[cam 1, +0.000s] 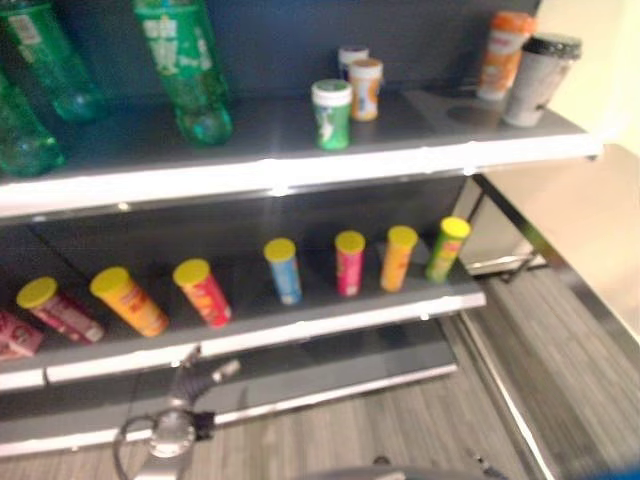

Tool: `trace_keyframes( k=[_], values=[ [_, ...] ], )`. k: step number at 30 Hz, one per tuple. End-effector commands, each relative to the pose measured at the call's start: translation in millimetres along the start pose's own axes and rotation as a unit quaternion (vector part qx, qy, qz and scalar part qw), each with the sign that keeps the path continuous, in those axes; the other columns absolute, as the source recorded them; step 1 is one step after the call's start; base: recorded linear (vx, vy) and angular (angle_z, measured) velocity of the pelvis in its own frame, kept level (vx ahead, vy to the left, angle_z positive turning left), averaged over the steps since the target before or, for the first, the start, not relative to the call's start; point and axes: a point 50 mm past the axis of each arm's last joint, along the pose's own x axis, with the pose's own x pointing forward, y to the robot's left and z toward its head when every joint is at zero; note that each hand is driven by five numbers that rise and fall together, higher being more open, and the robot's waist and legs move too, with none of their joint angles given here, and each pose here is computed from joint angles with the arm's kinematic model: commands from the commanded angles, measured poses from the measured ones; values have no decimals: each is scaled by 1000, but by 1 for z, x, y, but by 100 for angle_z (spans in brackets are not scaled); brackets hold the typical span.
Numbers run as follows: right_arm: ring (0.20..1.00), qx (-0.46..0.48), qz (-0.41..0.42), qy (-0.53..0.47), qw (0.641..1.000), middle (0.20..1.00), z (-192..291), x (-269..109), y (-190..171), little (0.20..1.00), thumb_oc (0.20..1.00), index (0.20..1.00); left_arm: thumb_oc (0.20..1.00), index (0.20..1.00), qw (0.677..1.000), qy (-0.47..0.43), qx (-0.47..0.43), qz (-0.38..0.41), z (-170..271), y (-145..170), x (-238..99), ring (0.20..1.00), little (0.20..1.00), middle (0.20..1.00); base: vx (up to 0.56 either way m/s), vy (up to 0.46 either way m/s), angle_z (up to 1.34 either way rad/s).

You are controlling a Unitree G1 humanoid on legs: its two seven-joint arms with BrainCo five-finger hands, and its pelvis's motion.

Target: Put the goods on the table back onto the shelves and tidy them up.

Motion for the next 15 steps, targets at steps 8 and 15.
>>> trace_keyframes(
  k=[8, 15],
  values=[
    [1000, -89, -1, 32, 996, 1000, -3, 0, -1, 1000, 1000, 1000, 1000, 1000, 993, -88, 25, 78, 35, 58, -21, 1000, 1000, 1000, 7, -13, 10],
    [1000, -95, -4, 38, 995, 1000, -4, -1, -5, 1000, 1000, 1000, 1000, 1000, 971, -233, -28, 53, 92, 56, -41, 1000, 1000, 1000, 1, -21, 5]
  ],
)
